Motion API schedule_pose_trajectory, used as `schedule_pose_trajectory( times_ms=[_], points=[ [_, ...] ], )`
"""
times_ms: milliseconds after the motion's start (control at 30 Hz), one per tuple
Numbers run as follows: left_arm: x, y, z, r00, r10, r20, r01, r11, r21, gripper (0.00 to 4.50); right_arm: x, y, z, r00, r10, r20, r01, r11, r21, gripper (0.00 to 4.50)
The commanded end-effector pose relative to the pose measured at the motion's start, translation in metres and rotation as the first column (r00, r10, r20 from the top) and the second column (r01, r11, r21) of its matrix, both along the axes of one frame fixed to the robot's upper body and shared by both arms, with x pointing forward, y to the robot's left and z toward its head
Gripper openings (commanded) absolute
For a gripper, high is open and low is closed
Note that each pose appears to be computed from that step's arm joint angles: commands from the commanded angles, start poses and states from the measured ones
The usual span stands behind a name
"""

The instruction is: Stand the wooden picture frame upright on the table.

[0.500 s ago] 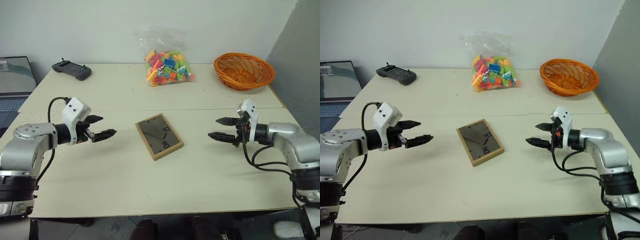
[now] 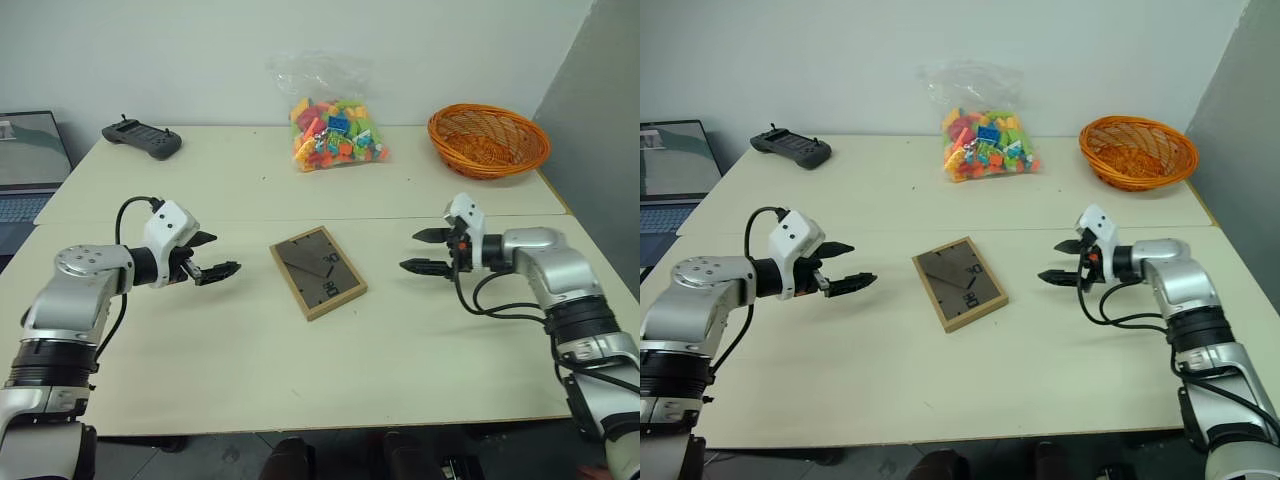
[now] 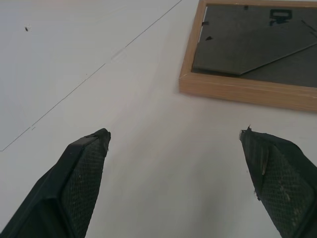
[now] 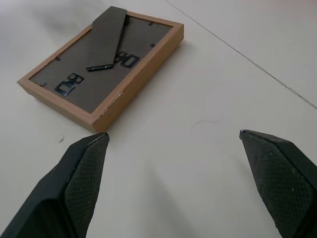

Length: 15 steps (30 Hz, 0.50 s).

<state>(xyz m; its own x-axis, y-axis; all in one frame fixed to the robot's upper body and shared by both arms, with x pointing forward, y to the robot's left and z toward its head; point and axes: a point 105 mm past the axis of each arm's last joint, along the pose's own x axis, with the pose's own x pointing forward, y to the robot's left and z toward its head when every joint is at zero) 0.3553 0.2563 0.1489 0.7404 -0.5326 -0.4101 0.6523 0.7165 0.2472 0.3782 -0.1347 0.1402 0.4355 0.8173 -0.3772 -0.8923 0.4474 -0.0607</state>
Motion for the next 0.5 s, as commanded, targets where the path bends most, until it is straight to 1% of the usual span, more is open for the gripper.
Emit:
schedule_pose_trajectory(
  times_ms=[33, 67, 100, 267, 300, 333, 367, 400, 433, 467, 500],
  points=[
    [0.011, -0.002, 0.002, 0.999, 0.023, 0.046, -0.024, 1.000, 0.012, 3.48, 0.012, 0.008, 0.001, 0.997, -0.012, 0.080, 0.016, 0.999, -0.049, 3.44],
    [0.013, -0.005, -0.003, 0.999, 0.017, 0.041, -0.018, 1.000, 0.025, 3.20, 0.014, 0.012, -0.003, 0.997, -0.019, 0.078, 0.023, 0.999, -0.050, 3.12],
    [0.016, -0.008, -0.007, 0.999, 0.011, 0.039, -0.013, 0.999, 0.042, 3.02, 0.015, 0.016, -0.007, 0.997, -0.020, 0.076, 0.024, 0.998, -0.050, 2.91],
    [0.035, -0.029, -0.014, 0.999, -0.001, 0.048, -0.001, 0.999, 0.034, 1.98, 0.022, 0.034, -0.023, 0.993, -0.032, 0.112, 0.043, 0.995, -0.094, 1.70],
    [0.038, -0.032, -0.017, 0.999, -0.009, 0.046, 0.007, 0.999, 0.040, 1.75, 0.021, 0.040, -0.026, 0.993, -0.020, 0.113, 0.031, 0.995, -0.092, 1.44],
    [0.040, -0.034, -0.019, 0.999, -0.015, 0.045, 0.012, 0.999, 0.050, 1.64, 0.020, 0.045, -0.028, 0.994, -0.011, 0.109, 0.020, 0.996, -0.086, 1.29],
    [0.041, -0.035, -0.020, 0.999, -0.019, 0.045, 0.016, 0.998, 0.058, 1.38, 0.019, 0.047, -0.029, 0.994, -0.005, 0.105, 0.013, 0.997, -0.081, 1.05],
    [0.042, -0.040, -0.023, 0.999, -0.033, 0.035, 0.031, 0.998, 0.050, 1.22, 0.017, 0.054, -0.031, 0.995, 0.006, 0.102, 0.001, 0.997, -0.074, 0.84],
    [0.043, -0.044, -0.026, 0.998, -0.048, 0.029, 0.046, 0.998, 0.049, 0.99, 0.015, 0.059, -0.033, 0.995, 0.020, 0.100, -0.013, 0.998, -0.069, 0.54],
    [0.043, -0.048, -0.029, 0.998, -0.064, 0.023, 0.063, 0.996, 0.057, 0.85, 0.012, 0.066, -0.033, 0.995, 0.034, 0.097, -0.029, 0.998, -0.058, 0.41],
    [0.043, -0.052, -0.031, 0.997, -0.077, 0.017, 0.076, 0.995, 0.060, 0.64, 0.009, 0.072, -0.032, 0.994, 0.051, 0.093, -0.046, 0.998, -0.047, 0.17]
  ],
)
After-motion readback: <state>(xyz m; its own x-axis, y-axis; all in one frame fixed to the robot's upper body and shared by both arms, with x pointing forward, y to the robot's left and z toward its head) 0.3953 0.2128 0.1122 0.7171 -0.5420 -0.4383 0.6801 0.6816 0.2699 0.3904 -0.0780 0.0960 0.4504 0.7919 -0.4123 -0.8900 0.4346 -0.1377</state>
